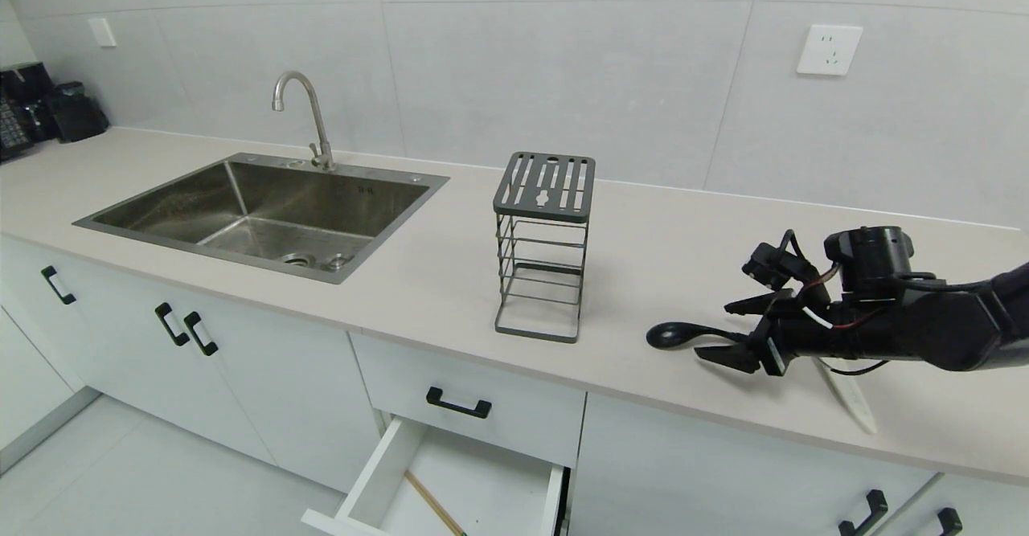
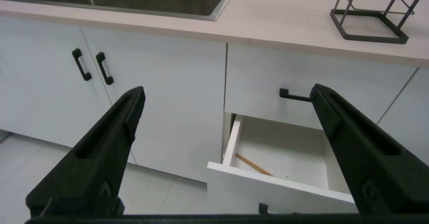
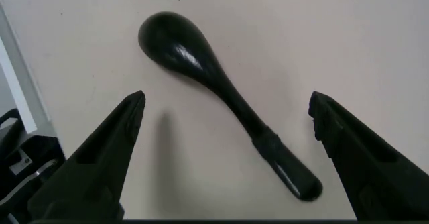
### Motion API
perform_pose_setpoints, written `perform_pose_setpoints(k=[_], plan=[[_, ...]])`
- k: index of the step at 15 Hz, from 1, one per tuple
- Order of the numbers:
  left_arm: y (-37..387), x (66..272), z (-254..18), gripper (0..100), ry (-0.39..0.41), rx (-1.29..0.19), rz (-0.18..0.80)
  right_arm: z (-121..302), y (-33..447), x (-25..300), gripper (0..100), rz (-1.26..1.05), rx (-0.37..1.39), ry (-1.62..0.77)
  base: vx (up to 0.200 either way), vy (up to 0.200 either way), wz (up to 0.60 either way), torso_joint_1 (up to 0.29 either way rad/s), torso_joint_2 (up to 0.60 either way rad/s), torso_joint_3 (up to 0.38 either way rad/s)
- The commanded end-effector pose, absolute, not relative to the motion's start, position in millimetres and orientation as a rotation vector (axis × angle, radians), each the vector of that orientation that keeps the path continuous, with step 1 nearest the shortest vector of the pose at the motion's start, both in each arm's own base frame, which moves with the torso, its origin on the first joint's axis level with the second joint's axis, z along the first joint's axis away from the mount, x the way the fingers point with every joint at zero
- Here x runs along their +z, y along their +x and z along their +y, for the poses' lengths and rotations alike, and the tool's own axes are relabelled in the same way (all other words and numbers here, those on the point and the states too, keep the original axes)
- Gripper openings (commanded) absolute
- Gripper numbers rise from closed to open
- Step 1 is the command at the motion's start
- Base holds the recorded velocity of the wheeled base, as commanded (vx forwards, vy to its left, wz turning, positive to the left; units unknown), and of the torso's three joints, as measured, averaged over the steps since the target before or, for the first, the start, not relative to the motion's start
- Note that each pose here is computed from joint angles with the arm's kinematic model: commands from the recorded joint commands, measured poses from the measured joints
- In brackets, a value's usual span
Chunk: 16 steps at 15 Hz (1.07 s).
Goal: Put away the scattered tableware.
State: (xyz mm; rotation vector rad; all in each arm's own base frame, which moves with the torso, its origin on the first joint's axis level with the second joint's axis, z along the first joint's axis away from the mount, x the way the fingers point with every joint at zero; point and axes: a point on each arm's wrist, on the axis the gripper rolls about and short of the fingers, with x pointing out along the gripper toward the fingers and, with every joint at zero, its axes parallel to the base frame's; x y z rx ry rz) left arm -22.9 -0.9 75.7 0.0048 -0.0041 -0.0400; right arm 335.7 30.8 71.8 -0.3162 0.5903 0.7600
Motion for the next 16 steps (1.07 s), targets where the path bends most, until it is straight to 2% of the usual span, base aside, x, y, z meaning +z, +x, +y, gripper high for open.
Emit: perform_pose_setpoints(k=[1,6,7,12,16], plan=[[-22.8,75.8,-0.9,100,0.005,-0.040,-0.003,33.0,346.0,52.4,100,0.632,0.776,-0.301,0.000,0.000,0.00,0.000,0.00,0.000],[-22.8,75.8,-0.9,100,0.005,-0.040,-0.003,37.6,355.6,37.6,100,0.645,0.822,-0.280,0.000,0.000,0.00,0.000,0.00,0.000],[-22.8,75.8,-0.9,100,0.005,-0.040,-0.003,36.9,353.6,32.8,0,0.662,0.826,-0.272,0.000,0.000,0.00,0.000,0.00,0.000],[-22.8,75.8,-0.9,100,0.005,-0.040,-0.003,37.6,350.6,29.6,0,0.678,0.824,-0.275,0.000,0.000,0.00,0.000,0.00,0.000],[-22.8,75.8,-0.9,100,0.005,-0.040,-0.003,37.5,348.9,43.4,0,0.640,0.816,-0.291,0.000,0.000,0.00,0.000,0.00,0.000]])
